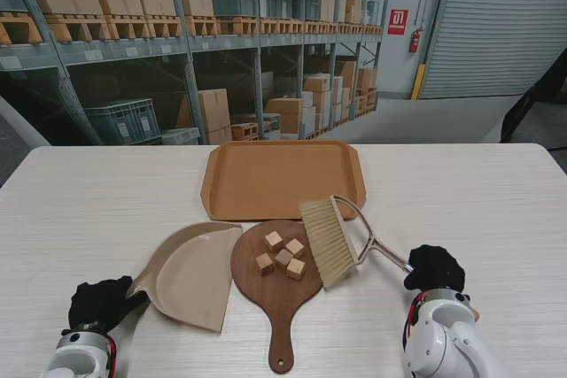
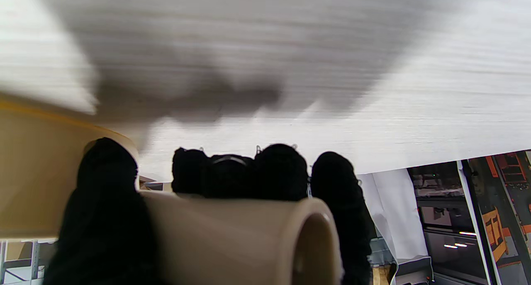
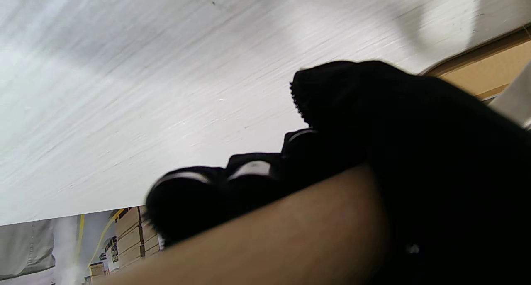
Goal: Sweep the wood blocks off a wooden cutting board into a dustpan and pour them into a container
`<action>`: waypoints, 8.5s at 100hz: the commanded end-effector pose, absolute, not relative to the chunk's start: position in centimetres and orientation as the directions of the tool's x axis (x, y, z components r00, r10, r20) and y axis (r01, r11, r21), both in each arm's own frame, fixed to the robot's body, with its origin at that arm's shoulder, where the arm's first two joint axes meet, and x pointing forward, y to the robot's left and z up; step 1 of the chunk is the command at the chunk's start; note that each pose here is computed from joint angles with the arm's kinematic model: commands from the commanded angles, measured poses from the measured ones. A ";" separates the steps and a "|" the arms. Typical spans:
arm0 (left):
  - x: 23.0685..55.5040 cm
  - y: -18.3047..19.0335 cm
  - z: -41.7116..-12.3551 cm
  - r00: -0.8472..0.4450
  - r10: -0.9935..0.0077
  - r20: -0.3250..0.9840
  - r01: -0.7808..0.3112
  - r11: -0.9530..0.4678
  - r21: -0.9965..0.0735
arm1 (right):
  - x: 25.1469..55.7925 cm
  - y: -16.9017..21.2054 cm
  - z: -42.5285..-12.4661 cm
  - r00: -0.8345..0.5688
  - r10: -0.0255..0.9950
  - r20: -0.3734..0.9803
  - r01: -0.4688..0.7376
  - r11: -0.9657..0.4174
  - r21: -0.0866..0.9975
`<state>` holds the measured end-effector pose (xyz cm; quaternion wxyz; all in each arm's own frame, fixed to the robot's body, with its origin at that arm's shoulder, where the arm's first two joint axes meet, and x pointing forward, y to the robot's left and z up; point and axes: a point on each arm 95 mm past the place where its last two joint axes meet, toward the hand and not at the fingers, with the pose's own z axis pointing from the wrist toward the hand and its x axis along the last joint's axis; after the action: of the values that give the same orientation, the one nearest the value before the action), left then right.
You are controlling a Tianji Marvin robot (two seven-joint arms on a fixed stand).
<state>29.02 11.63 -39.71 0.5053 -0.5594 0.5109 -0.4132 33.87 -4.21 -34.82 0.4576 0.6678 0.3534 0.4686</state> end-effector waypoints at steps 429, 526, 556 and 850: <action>28.3 10.9 -41.2 0.093 -0.990 -0.106 -0.245 0.081 -0.966 | 32.8 2.6 -35.0 0.237 0.883 0.404 0.272 -0.460 0.845; 28.6 10.6 -41.0 0.076 -0.992 -0.105 -0.259 0.082 -0.962 | 36.6 -9.9 -33.6 0.620 0.740 0.260 -0.064 -0.283 0.957; 28.8 10.6 -41.0 0.070 -0.992 -0.105 -0.261 0.083 -0.962 | 37.1 -11.5 -35.7 0.689 0.697 0.201 -0.017 -0.263 0.965; 28.8 10.6 -41.0 0.076 -0.992 -0.105 -0.265 0.081 -0.961 | 35.3 -8.6 -31.7 0.294 0.935 0.200 -0.013 -0.205 0.979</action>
<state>29.95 10.77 -39.28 0.4949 -0.5439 0.5459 -0.4015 35.50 -9.60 -32.15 0.5240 0.6253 0.3665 0.4474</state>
